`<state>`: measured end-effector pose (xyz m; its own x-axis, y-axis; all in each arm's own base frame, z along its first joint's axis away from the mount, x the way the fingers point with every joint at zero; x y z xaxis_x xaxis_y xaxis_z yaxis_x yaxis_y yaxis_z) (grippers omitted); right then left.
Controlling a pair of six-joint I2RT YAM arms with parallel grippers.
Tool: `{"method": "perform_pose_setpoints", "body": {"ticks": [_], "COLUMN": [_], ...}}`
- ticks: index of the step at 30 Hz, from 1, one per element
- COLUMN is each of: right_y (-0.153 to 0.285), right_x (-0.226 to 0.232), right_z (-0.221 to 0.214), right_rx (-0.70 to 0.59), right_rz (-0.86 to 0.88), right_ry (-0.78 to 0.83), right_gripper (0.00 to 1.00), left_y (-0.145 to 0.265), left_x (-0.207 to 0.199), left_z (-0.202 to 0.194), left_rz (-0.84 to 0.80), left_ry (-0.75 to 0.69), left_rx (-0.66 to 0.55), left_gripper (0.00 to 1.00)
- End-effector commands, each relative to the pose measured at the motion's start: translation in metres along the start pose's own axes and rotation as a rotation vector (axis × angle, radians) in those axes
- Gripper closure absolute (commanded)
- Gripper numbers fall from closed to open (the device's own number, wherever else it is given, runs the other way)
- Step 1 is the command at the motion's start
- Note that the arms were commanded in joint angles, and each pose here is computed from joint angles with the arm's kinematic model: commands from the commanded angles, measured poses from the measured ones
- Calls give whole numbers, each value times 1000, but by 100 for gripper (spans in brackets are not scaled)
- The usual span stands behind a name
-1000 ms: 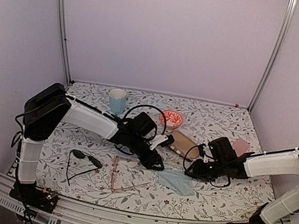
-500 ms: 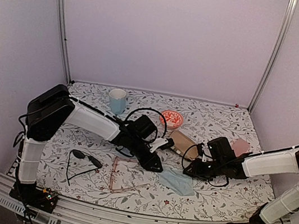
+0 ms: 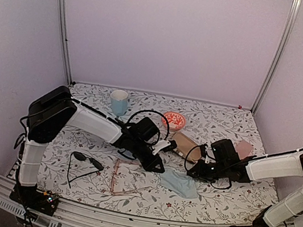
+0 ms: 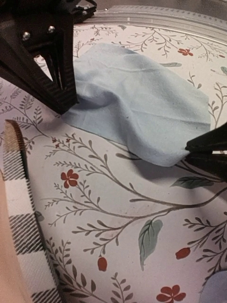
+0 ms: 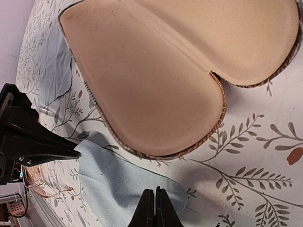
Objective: Organize the sunglasses
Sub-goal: Pick up the glasses cleaning cloth from the center of the board.
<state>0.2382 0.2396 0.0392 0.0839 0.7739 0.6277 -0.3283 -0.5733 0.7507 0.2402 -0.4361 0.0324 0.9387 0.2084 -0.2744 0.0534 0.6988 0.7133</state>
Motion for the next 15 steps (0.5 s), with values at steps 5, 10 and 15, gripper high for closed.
{"method": "perform_pose_setpoints", "body": {"ticks": [5, 10, 15], "right_y": [19, 28, 43], "right_x": [12, 14, 25], "right_z": [6, 2, -4], "right_rx": [-73, -72, -80], "right_rz": [59, 83, 121], "right_ry": [52, 89, 140], "right_gripper": [100, 100, 100], "left_y": [12, 26, 40], "left_x": [-13, -22, -36], "left_z": [31, 47, 57], "left_rz": [-17, -34, -50], "left_ry": [-60, -81, -101], "left_rx": [-95, -147, -183], "left_gripper": [100, 100, 100]}}
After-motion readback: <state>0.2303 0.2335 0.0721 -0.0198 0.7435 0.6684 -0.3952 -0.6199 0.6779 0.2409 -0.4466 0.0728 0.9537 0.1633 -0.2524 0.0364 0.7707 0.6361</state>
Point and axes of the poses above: each gripper's point midway between its finger pads, its own y axis back along the fingers, its own x axis along the line the jaws close on, z = x × y, the point moved 2 cm from there along y, back along the fingers, and after that the axes turned 14 degrees about -y, right-handed, at the moved point
